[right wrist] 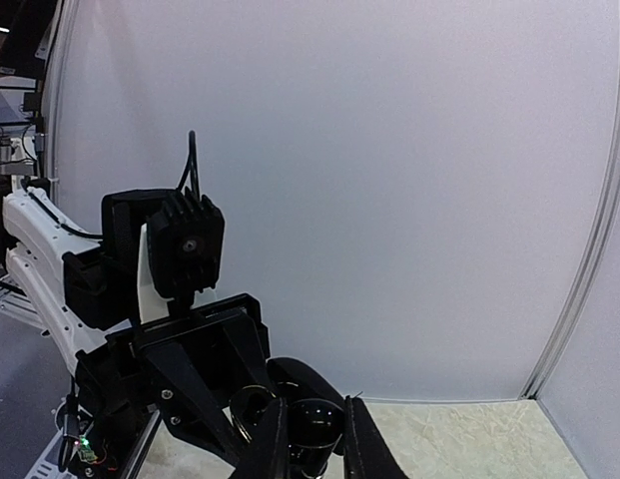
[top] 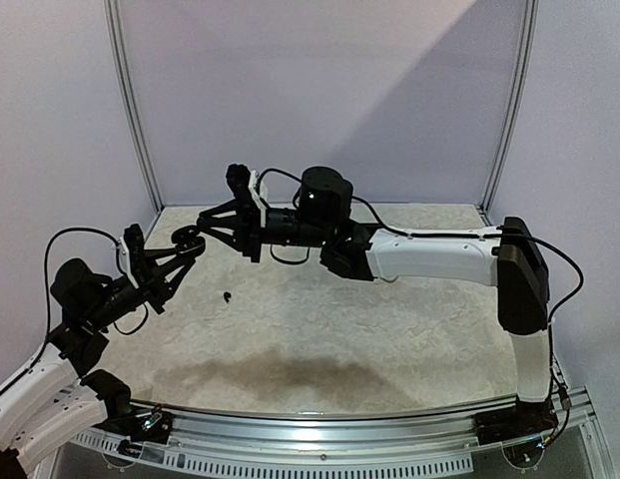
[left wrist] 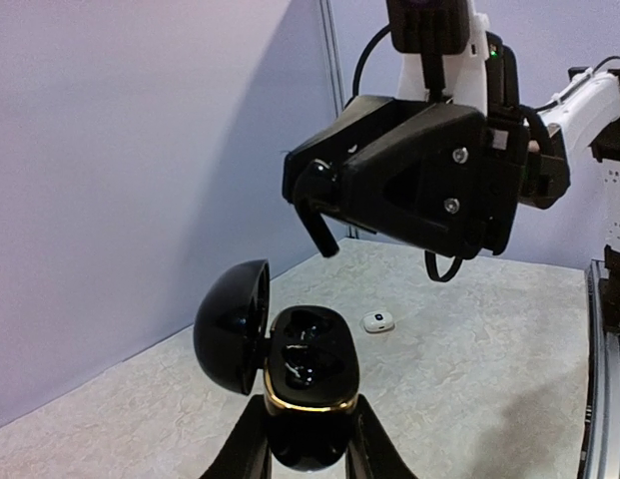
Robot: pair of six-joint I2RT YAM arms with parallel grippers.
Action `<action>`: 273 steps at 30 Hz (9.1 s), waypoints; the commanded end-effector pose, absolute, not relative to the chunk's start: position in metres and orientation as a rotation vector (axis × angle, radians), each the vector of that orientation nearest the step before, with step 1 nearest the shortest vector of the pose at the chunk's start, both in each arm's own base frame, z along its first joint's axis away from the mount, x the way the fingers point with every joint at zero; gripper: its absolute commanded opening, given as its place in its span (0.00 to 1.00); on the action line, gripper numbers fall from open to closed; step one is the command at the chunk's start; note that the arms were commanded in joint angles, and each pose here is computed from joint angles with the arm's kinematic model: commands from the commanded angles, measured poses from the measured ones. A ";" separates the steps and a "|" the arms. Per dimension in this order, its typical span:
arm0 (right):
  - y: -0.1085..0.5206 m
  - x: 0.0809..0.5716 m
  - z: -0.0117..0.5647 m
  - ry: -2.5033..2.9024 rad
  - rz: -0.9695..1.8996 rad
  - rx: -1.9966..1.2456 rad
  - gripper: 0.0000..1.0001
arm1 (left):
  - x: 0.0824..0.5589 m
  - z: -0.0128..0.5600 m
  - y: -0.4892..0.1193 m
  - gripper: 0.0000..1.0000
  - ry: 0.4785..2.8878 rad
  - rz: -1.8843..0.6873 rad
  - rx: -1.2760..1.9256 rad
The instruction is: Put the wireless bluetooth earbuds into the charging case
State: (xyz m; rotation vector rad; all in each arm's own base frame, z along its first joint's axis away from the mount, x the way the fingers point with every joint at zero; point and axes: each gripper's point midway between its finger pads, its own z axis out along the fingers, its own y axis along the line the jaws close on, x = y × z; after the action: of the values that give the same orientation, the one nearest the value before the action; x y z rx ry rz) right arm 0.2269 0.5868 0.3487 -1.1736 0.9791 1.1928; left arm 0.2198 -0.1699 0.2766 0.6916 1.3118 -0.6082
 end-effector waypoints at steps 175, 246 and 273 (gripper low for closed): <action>0.481 0.321 0.179 2.217 0.795 -1.096 0.02 | 0.243 0.229 -0.168 0.00 1.516 -0.615 0.606; 0.385 0.284 0.023 2.938 -0.021 -1.093 0.53 | 0.240 0.229 -0.169 0.00 1.491 -0.609 0.628; 0.389 0.277 -0.001 2.892 -0.125 -1.250 0.30 | 0.240 0.225 -0.170 0.00 1.500 -0.611 0.635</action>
State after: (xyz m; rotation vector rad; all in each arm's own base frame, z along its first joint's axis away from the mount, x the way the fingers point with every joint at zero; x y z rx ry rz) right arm 0.2753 0.3898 0.0149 -1.2202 2.8980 -0.0710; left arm 0.2420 -0.1677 0.2307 0.6184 1.4976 -0.6062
